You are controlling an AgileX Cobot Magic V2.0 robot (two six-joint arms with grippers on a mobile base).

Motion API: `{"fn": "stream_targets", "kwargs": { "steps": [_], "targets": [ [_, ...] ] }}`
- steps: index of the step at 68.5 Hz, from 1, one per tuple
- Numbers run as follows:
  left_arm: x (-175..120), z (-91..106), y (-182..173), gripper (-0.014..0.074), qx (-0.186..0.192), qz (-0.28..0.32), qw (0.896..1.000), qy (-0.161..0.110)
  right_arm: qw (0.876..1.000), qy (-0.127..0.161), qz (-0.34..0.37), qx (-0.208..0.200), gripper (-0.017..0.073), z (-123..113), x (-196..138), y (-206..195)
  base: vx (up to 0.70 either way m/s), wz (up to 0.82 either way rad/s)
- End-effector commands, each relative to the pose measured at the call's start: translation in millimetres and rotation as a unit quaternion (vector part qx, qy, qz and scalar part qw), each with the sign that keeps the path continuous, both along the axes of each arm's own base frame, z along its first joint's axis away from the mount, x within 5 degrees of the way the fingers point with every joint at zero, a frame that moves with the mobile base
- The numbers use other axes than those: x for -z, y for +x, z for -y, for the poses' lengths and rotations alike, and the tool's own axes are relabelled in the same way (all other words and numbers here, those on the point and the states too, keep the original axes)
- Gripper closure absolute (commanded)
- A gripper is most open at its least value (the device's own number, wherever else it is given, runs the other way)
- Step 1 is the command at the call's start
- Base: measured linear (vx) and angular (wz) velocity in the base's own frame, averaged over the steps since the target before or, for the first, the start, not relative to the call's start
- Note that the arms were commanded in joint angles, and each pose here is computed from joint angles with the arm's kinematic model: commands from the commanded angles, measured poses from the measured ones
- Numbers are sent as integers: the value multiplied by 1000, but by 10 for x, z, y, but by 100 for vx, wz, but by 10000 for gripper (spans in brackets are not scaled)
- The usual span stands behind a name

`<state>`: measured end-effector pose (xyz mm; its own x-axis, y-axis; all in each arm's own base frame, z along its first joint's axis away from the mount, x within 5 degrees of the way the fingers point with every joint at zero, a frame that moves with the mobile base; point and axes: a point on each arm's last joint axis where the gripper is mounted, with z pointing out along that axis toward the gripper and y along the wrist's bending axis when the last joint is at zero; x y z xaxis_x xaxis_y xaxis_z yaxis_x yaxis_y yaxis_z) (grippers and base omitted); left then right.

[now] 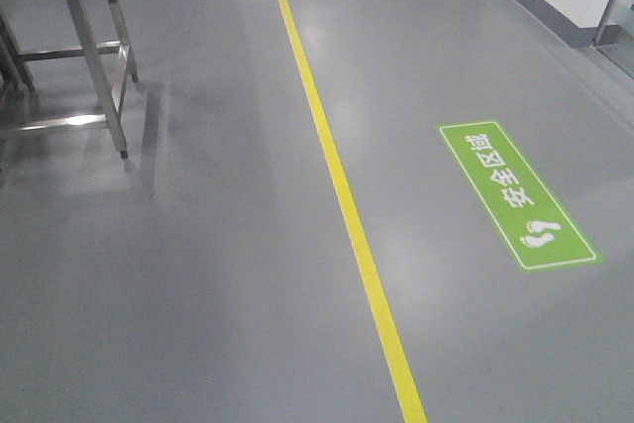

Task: Move and align brake pads A on conveyor
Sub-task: 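Drive forward along the yellow floor line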

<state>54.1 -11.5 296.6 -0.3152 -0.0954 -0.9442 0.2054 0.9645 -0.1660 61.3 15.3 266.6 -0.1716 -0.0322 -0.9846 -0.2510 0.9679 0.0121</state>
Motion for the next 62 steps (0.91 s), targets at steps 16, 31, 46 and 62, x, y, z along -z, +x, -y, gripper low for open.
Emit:
{"fn": "stream_targets", "kwargs": {
  "steps": [16,31,46,62],
  "targets": [
    [-130,13,14,600,6,37,999,-10,999,4,46,-1,562,-2,-150,5,56,-4],
    [-130,13,14,600,6,37,999,-10,999,4,46,-1,562,-2,-150,5,56,-8],
    [-130,13,14,600,6,37,999,-10,999,4,46,-1,562,-2,-150,5,56,-4],
    [-130,13,14,600,6,37,999,-10,999,4,46,-1,562,-2,-150,5,58,2]
  ]
}}
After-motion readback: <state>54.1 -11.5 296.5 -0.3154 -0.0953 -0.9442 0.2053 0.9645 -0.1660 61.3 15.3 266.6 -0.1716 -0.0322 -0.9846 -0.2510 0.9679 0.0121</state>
